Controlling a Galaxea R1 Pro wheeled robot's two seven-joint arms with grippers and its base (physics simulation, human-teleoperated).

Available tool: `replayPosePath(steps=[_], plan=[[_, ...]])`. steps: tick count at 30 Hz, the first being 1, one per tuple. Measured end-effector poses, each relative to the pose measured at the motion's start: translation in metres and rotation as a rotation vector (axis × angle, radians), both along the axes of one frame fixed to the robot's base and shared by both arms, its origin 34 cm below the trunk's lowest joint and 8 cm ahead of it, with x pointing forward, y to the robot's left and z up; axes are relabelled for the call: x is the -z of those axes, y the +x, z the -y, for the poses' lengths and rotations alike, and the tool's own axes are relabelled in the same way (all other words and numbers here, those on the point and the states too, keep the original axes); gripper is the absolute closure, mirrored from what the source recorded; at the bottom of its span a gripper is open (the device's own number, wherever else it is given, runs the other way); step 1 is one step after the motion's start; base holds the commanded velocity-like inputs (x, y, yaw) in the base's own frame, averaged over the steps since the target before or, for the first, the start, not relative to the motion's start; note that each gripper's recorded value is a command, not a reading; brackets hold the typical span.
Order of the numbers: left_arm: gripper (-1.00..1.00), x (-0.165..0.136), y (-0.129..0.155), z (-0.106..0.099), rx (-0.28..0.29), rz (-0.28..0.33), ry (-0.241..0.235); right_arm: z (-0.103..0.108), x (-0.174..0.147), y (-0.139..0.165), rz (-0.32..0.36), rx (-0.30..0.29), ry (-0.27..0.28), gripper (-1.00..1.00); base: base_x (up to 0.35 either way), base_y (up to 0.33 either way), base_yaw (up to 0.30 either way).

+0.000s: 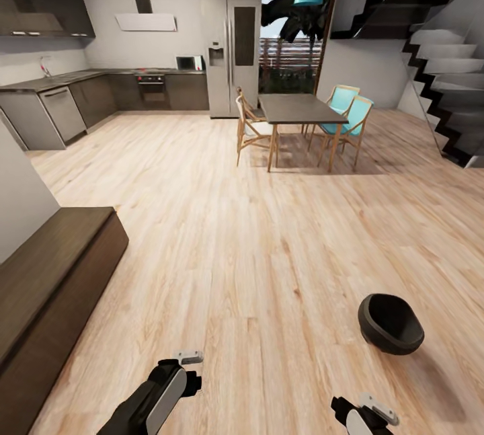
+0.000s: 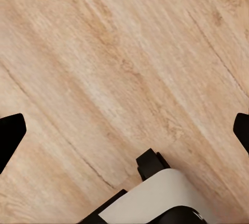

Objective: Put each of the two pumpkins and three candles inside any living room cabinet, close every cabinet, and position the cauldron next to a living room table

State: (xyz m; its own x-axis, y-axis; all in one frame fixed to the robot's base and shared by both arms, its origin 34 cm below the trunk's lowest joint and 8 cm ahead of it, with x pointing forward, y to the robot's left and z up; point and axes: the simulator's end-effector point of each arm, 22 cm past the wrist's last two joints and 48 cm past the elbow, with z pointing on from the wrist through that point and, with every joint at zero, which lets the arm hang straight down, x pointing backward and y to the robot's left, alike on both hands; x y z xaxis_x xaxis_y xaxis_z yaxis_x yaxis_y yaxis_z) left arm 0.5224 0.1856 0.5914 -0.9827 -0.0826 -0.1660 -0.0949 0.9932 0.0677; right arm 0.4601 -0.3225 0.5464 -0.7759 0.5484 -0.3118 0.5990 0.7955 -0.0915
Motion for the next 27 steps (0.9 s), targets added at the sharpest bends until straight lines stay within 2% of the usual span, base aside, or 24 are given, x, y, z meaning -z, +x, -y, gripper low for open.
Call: replayPosePath(steps=[8,14,27], plan=[[-1.0,-0.004,0.003,-0.001,0.0,0.012,0.001,-0.002,-0.004,0.006,0.017,-0.005,-0.001,-1.0,0.296,0.133,0.0],[-1.0,-0.008,0.006,-0.001,0.0,0.021,0.002,0.001,-0.009,0.013,0.052,0.003,-0.017,-1.0,0.327,0.011,0.0],[-1.0,-0.009,0.007,-0.001,0.0,0.024,0.002,0.003,-0.011,0.014,0.058,0.008,-0.02,-1.0,0.329,0.0,0.0]])
